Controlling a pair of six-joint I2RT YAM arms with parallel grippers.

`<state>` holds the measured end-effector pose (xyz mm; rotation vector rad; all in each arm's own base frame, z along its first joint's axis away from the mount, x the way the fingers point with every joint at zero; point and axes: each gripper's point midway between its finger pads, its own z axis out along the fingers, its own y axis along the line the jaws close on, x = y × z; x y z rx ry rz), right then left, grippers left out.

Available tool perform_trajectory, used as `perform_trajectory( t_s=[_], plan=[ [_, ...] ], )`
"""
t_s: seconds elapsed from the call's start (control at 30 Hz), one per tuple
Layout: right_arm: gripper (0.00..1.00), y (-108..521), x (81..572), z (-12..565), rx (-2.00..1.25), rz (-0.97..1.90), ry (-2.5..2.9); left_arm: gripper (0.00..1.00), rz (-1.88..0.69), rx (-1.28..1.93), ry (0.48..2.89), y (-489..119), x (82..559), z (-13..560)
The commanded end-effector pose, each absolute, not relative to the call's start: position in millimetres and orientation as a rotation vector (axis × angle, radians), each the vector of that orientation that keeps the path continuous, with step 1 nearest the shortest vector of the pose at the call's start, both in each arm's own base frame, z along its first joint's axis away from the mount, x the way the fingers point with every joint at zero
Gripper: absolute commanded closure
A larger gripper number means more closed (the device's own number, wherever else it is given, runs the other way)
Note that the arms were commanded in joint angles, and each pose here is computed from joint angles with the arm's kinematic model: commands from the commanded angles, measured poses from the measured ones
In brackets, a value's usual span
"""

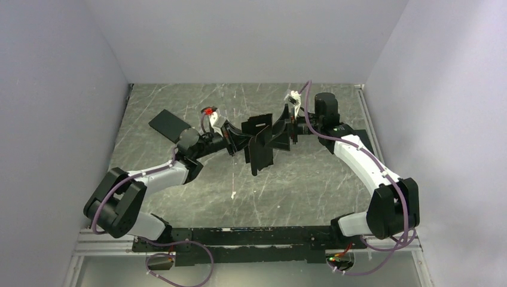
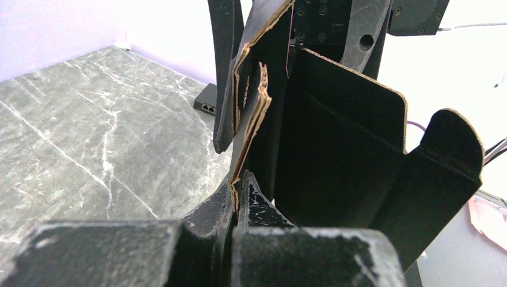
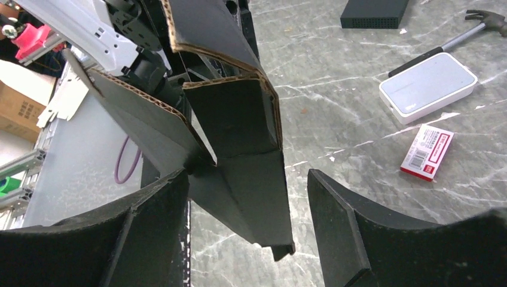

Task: Fold the paper box
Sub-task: Fold the paper box at the center of the board.

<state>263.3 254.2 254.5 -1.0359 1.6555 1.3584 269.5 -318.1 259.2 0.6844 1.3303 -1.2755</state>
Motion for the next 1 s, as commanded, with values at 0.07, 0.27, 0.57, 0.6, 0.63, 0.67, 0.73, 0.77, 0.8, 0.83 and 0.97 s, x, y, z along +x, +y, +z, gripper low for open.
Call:
perform_trajectory(
  t_s=[0.07, 0.27, 0.57, 0.6, 0.63, 0.67, 0.73, 0.77, 0.8, 0.83, 0.97],
  plan=[
    [0.28, 259.0, 268.2, 263.2, -1.031, 1.331, 1.602, 1.00, -1.361, 0.651, 1.250, -326.1, 263.5, 278.2],
    [0.34, 258.1, 268.9, 263.7, -1.039, 1.331, 1.577, 1.00, -1.414, 0.627, 1.234, -328.0, 261.7, 280.2],
    [0.42, 254.5, 269.9, 261.5, -1.036, 1.320, 1.566, 1.00, -1.496, 0.596, 1.209, -330.3, 258.3, 287.0],
    [0.43, 254.0, 270.8, 260.9, -1.034, 1.315, 1.567, 1.00, -1.509, 0.588, 1.207, -330.2, 258.1, 288.0],
    [0.44, 253.1, 271.3, 260.5, -1.033, 1.310, 1.568, 1.00, -1.518, 0.584, 1.204, -330.6, 257.6, 288.3],
    [0.46, 252.8, 271.8, 260.2, -1.031, 1.307, 1.569, 1.00, -1.525, 0.579, 1.202, -330.5, 257.7, 288.9],
    [0.48, 250.3, 273.5, 260.0, -1.022, 1.298, 1.574, 1.00, -1.534, 0.575, 1.205, -330.9, 257.2, 288.4],
    [0.49, 248.6, 274.5, 260.6, -1.017, 1.292, 1.573, 1.00, -1.535, 0.572, 1.206, -330.6, 257.4, 288.6],
    [0.51, 246.1, 275.9, 261.2, -1.008, 1.287, 1.575, 1.00, -1.535, 0.572, 1.209, -330.7, 257.2, 288.6],
    [0.53, 243.8, 277.0, 261.6, -1.002, 1.281, 1.577, 1.00, -1.534, 0.571, 1.212, -330.6, 257.1, 289.0],
    [0.63, 232.9, 281.2, 263.9, -0.972, 1.265, 1.577, 1.00, -1.514, 0.568, 1.239, -329.3, 258.0, 288.2]
  ],
)
